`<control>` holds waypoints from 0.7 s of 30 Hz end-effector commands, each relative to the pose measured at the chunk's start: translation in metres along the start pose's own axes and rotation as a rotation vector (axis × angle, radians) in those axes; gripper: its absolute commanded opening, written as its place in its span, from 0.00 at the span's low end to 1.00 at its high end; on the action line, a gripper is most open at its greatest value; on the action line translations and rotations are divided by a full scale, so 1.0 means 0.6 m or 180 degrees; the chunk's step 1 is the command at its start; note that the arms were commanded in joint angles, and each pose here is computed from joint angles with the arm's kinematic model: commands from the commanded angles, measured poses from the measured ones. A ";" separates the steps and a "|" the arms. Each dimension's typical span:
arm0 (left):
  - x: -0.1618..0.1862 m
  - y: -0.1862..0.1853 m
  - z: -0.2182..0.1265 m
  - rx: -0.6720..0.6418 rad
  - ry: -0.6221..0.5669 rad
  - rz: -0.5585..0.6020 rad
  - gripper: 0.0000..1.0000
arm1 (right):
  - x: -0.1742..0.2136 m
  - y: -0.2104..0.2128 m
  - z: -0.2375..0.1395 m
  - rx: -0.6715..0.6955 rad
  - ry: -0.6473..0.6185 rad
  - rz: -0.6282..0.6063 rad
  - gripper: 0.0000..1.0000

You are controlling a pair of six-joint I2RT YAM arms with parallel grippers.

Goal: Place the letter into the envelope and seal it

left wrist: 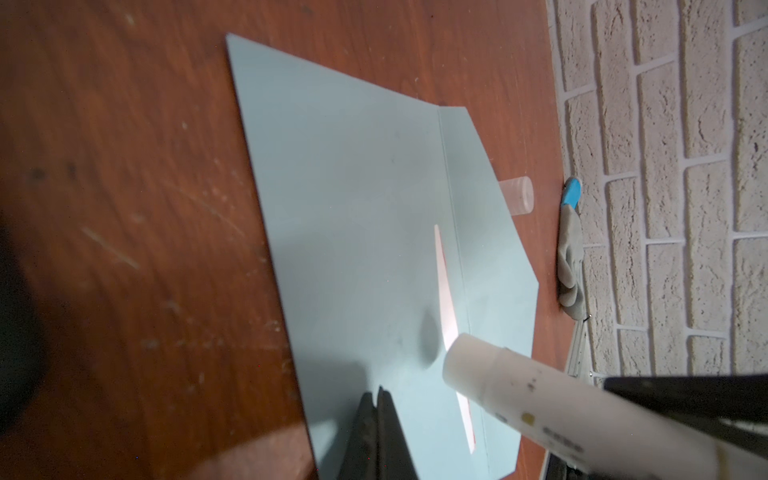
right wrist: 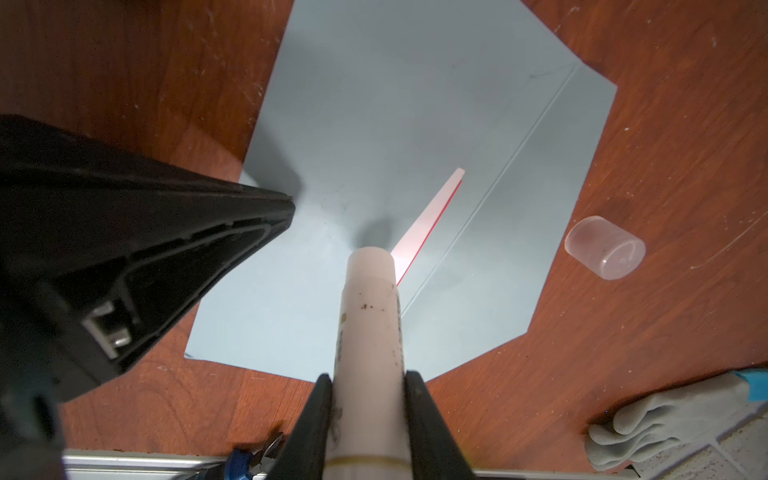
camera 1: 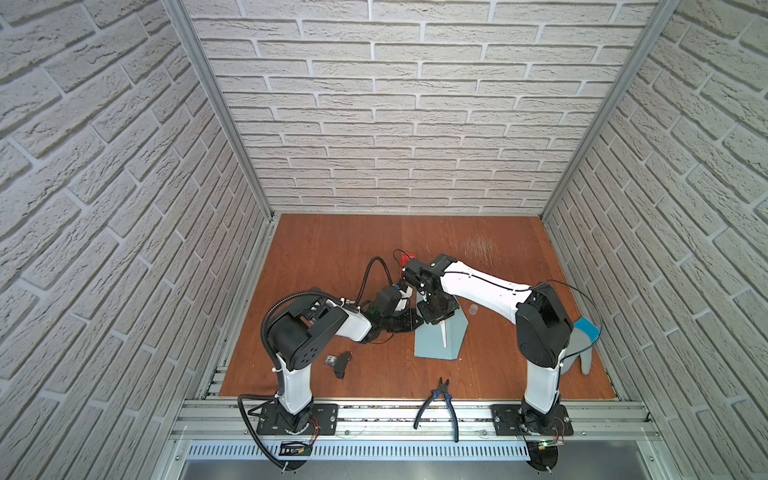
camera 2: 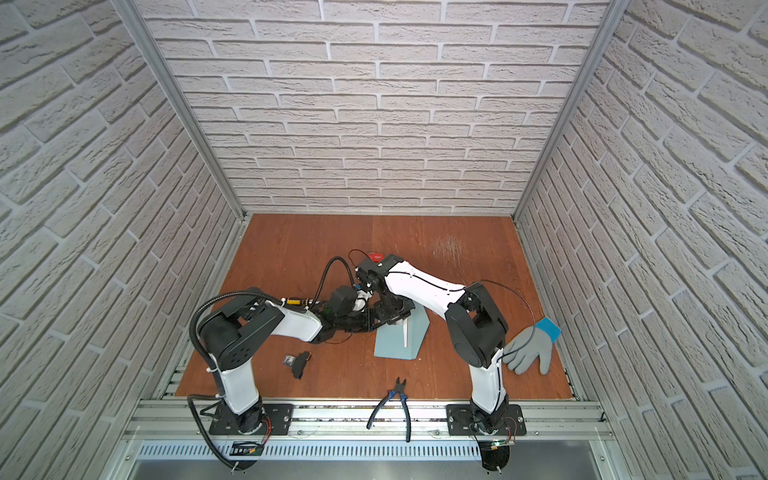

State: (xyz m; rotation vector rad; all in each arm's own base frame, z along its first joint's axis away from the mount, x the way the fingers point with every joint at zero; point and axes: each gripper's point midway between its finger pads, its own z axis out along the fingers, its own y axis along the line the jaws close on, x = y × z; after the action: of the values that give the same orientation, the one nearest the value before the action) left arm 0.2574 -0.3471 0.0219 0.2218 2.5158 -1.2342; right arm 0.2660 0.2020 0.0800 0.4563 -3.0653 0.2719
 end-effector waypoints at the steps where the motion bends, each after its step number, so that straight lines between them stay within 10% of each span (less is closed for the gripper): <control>1: 0.022 0.029 0.005 -0.0160 0.0158 -0.0069 0.00 | -0.009 0.005 0.009 -0.0047 0.0020 -0.0021 0.05; 21: 0.026 0.036 0.008 -0.0222 0.0223 -0.0074 0.00 | -0.014 -0.038 0.050 0.0336 0.0246 0.0033 0.05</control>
State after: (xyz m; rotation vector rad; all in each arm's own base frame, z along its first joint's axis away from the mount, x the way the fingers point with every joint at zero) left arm 0.2576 -0.3488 0.0218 0.2283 2.5258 -1.2373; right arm 0.2734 0.1989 0.0692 0.4399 -3.0237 0.2853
